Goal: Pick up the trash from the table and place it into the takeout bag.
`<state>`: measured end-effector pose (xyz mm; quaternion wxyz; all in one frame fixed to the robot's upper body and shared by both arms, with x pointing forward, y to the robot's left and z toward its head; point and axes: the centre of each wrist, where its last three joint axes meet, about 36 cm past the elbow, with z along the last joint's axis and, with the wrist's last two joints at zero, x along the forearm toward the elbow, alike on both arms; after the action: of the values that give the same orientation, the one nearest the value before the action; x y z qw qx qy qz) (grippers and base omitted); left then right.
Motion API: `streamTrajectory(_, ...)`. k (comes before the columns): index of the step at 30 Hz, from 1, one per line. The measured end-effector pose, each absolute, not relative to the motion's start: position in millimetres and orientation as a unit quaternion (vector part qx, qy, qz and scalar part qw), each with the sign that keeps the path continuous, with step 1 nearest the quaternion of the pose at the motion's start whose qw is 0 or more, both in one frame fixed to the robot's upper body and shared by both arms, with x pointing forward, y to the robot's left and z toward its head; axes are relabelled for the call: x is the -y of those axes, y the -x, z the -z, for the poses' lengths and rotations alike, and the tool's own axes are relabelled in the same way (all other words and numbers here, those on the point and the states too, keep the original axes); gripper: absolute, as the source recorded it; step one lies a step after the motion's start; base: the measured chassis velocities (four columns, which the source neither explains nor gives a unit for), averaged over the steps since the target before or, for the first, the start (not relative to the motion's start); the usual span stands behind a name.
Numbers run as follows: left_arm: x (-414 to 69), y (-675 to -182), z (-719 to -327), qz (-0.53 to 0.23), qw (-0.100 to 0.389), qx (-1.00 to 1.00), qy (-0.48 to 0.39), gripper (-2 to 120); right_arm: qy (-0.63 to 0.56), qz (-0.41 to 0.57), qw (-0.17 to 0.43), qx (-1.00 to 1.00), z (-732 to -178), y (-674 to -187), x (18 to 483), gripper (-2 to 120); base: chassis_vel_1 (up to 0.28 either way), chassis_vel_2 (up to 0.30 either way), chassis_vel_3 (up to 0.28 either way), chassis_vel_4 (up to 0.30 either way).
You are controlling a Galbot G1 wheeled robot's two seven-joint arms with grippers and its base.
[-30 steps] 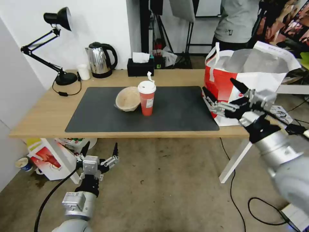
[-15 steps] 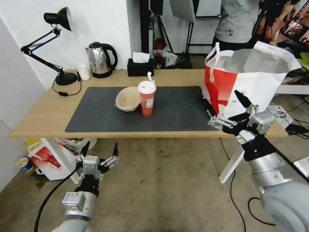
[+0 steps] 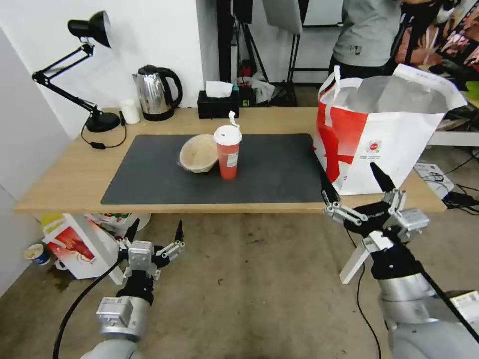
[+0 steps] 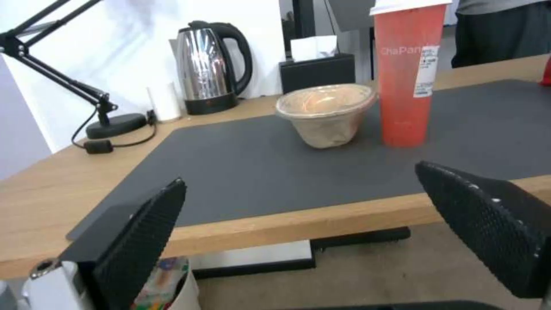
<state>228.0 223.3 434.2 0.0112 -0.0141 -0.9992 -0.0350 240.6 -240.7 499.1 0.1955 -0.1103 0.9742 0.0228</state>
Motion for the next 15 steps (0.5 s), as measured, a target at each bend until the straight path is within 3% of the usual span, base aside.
streamTrajectory(15, -223, -228, -434, 0.035, 0.011, 0.999, 0.014, 100, 0.104, -0.055, 0.191, -0.975, -462, -222, 210, 100, 0.000, 0.000, 0.000, 0.000)
